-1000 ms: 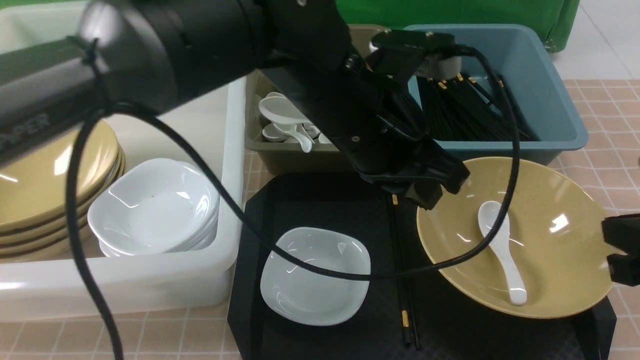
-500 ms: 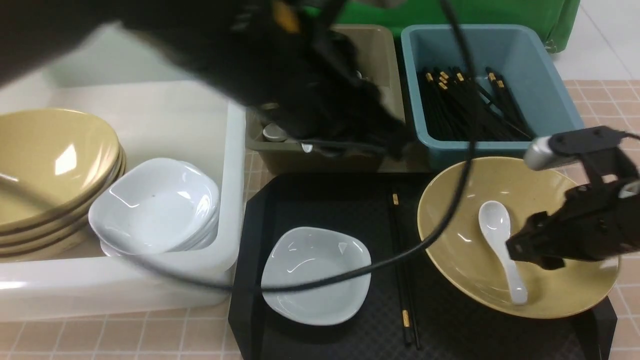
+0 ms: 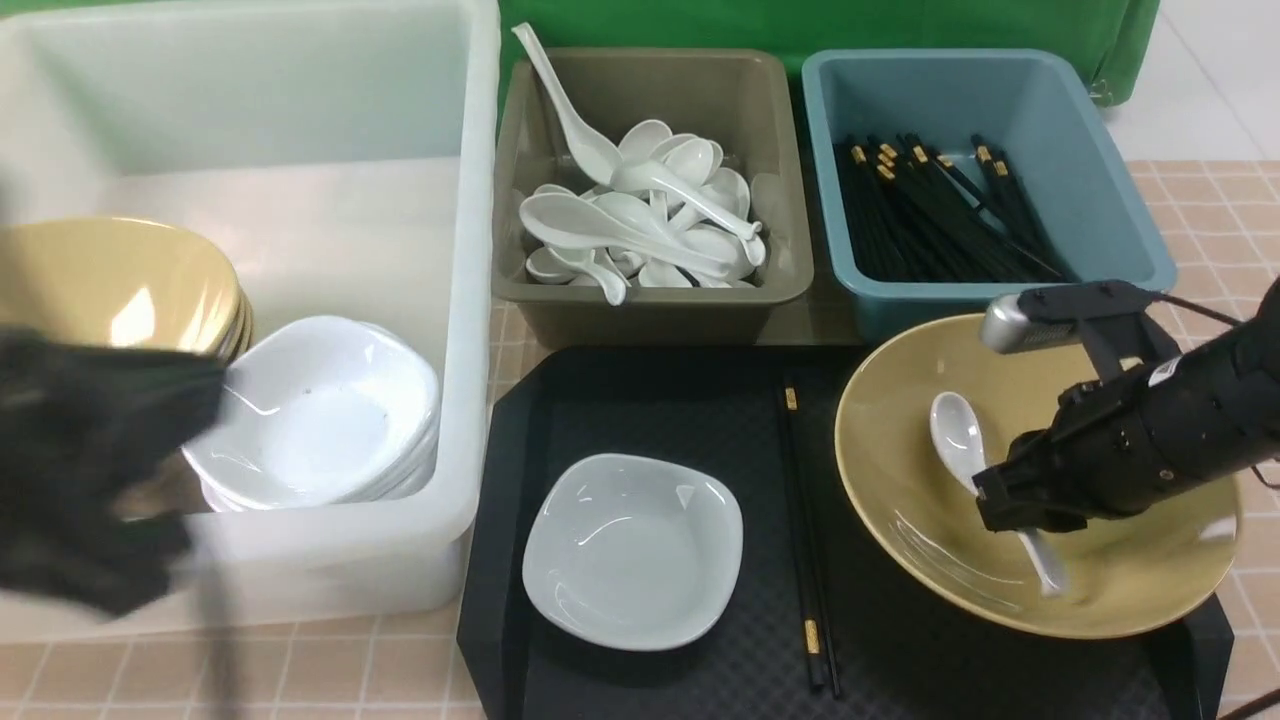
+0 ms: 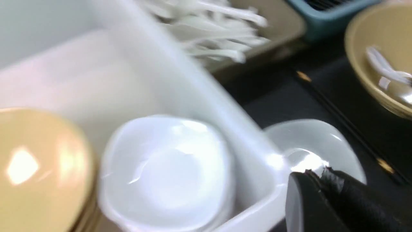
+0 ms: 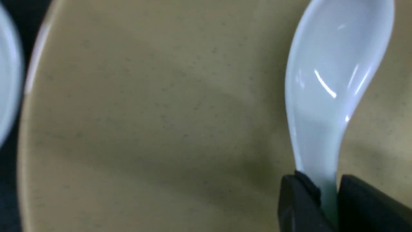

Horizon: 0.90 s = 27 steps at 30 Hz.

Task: On brown table put chopsticks spoon bowls plates into blue grey white boxes.
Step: 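Reach down and grasp the white spoon resting in the bowl with the right gripper, then place the white spoon into the bin of spoons with the right gripper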

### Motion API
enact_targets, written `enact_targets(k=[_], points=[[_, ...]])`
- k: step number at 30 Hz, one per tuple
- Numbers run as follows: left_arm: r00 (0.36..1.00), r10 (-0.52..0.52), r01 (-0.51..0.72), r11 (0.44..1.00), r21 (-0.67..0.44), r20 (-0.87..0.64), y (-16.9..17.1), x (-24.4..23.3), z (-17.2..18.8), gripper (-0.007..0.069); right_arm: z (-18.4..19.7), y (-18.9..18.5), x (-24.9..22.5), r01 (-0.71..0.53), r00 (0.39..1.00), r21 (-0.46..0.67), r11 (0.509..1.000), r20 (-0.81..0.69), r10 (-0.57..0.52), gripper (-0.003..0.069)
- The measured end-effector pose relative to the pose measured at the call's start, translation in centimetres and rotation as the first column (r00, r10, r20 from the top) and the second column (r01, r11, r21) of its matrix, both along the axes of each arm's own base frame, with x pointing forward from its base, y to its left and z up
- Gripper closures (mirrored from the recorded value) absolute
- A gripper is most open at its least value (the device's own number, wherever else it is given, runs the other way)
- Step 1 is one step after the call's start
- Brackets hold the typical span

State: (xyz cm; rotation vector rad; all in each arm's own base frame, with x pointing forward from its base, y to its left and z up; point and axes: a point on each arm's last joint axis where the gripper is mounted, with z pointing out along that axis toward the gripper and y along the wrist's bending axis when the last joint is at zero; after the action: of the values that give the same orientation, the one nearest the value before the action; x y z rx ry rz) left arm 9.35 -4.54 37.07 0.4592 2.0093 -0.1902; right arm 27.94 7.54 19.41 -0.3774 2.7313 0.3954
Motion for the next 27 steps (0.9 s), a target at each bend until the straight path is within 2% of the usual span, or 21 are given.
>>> enact_targets(k=[2,4,5,7,8,9,10,11,12,14,16,18,20,21,22,23,24,27], points=[[0.993,0.101,-0.095,0.989,-0.113,0.052,2.8,-2.4,-0.5,0.0596,2.0,0.4,0.3,-0.033,0.999,0.018,0.999,0.012,0.033,0.0477],[0.986,0.15,-0.133,0.97,-0.202,0.073,4.4,-4.1,-0.9,0.0596,4.4,1.1,0.9,-0.062,0.995,0.031,0.998,0.082,0.059,0.0477],[0.986,0.152,-0.134,0.969,-0.206,0.075,4.6,-4.2,-0.9,0.0596,4.7,1.2,1.0,-0.065,0.994,0.032,0.997,0.091,0.062,0.0477],[0.982,0.18,-0.161,0.955,-0.247,0.055,5.7,-5.4,-1.5,0.0596,8.2,3.4,2.3,-0.155,0.958,0.025,0.988,0.246,0.144,0.0477],[0.982,0.182,-0.164,0.956,-0.245,0.052,5.7,-5.5,-1.6,0.0596,8.1,3.6,2.2,-0.165,0.955,0.021,0.986,0.252,0.155,0.0477],[0.984,0.178,-0.168,0.955,-0.242,0.017,5.7,-5.6,-2.0,0.0596,10.3,5.8,3.3,-0.26,0.893,-0.016,0.966,0.376,0.246,0.0477],[0.986,0.167,-0.162,0.957,-0.241,-0.001,5.5,-5.6,-2.1,0.0596,11.3,7.4,3.9,-0.307,0.847,-0.042,0.951,0.444,0.293,0.0477],[0.987,0.162,-0.16,0.958,-0.24,-0.009,5.4,-5.5,-2.2,0.0596,11.7,8.0,4.3,-0.317,0.825,-0.051,0.947,0.478,0.302,0.0477],[0.99,0.138,-0.14,0.963,-0.23,-0.025,4.9,-5.3,-2.3,0.0596,12.7,10.5,5.6,-0.356,0.754,-0.078,0.931,0.566,0.335,0.0477],[0.994,0.107,-0.113,0.969,-0.218,-0.038,4.3,-5.0,-2.3,0.0596,13.4,12.8,7.5,-0.366,0.688,-0.094,0.926,0.642,0.337,0.0477],[0.995,0.075,-0.086,0.975,-0.205,-0.059,3.6,-4.5,-2.4,0.0596,13.6,14.4,9.4,-0.372,0.66,-0.101,0.923,0.67,0.34,0.0467],[0.996,0.046,-0.061,0.978,-0.197,-0.079,2.9,-4.1,-2.5,0.0596,13.5,15.0,11.3,-0.37,0.664,-0.103,0.923,0.666,0.34,0.0426],[0.994,0.017,-0.039,0.979,-0.2,-0.109,2.1,-3.6,-2.6,0.0596,13.8,14.9,12.4,-0.365,0.688,-0.105,0.925,0.639,0.344,0.0345],[0.993,0.014,-0.037,0.979,-0.198,-0.113,2.0,-3.6,-2.6,0.0596,13.7,14.8,12.4,-0.365,0.696,-0.101,0.926,0.63,0.343,0.0337],[0.99,-0.001,-0.029,0.979,-0.203,-0.144,1.4,-3.2,-2.8,0.0596,14.6,14.1,12.7,-0.357,0.723,-0.097,0.929,0.601,0.34,0.0281],[0.989,-0.004,-0.027,0.978,-0.206,-0.15,1.2,-3.1,-2.8,0.0596,14.8,13.9,12.7,-0.354,0.731,-0.102,0.93,0.59,0.343,0.0269],[0.983,-0.022,-0.016,0.978,-0.207,-0.182,0.5,-2.6,-3.0,0.0596,16.3,12.6,12.5,-0.331,0.769,-0.107,0.937,0.545,0.334,0.0235],[0.978,-0.075,0.037,0.981,-0.192,-0.194,-1.0,-1.5,-3.2,0.0596,19.7,10.2,10.8,-0.293,0.779,-0.18,0.939,0.525,0.344,0.0253]])
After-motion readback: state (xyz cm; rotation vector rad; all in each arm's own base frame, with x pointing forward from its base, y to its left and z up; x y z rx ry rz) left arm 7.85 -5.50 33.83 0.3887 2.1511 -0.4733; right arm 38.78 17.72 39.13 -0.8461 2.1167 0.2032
